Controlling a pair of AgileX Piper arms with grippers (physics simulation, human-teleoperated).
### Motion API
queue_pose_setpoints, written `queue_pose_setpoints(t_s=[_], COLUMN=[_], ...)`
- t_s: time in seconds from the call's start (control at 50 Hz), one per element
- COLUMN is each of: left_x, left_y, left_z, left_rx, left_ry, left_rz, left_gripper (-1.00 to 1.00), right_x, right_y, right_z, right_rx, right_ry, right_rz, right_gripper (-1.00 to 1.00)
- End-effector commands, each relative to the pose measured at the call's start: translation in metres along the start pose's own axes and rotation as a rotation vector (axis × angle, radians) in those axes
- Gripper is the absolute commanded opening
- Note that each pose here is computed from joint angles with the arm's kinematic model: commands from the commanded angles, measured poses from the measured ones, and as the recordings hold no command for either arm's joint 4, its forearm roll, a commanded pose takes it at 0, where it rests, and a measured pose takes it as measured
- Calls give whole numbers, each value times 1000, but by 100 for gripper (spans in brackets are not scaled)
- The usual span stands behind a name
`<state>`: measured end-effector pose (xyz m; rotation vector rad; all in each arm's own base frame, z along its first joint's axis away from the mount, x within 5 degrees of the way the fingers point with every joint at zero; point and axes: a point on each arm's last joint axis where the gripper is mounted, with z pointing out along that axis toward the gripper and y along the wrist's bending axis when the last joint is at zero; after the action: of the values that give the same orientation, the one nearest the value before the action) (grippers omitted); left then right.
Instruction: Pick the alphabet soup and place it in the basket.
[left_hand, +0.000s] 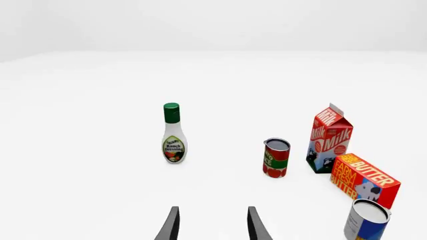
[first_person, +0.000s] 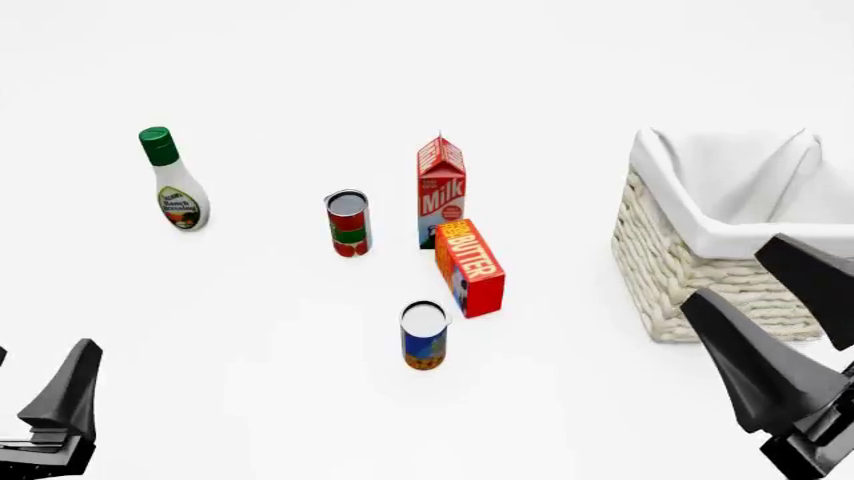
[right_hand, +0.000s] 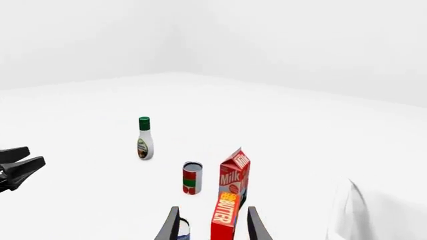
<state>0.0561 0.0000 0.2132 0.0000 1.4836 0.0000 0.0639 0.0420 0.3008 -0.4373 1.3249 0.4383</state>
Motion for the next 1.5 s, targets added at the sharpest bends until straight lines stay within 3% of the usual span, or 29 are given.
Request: queue_pose_setpoints(t_s=[0.02, 0.36, 0.8, 1.5], left_x=[0, 0, 0, 0], left_y=[0, 0, 0, 0], left_z=[0, 0, 0, 0], left_rx=[0, 0, 0, 0], left_ry=[0, 0, 0, 0], left_rz=[0, 0, 0, 0], left_gripper=[100, 100, 100, 100], right_x=[3, 13, 37, 89], right_y=[6, 18, 30, 40], right_z=[19, 46, 74, 110], right_rx=[-63, -138, -174, -178], right_ry=[1, 21, 64, 157], right_rz=[7, 14, 42, 63], right_gripper=[100, 100, 100, 100])
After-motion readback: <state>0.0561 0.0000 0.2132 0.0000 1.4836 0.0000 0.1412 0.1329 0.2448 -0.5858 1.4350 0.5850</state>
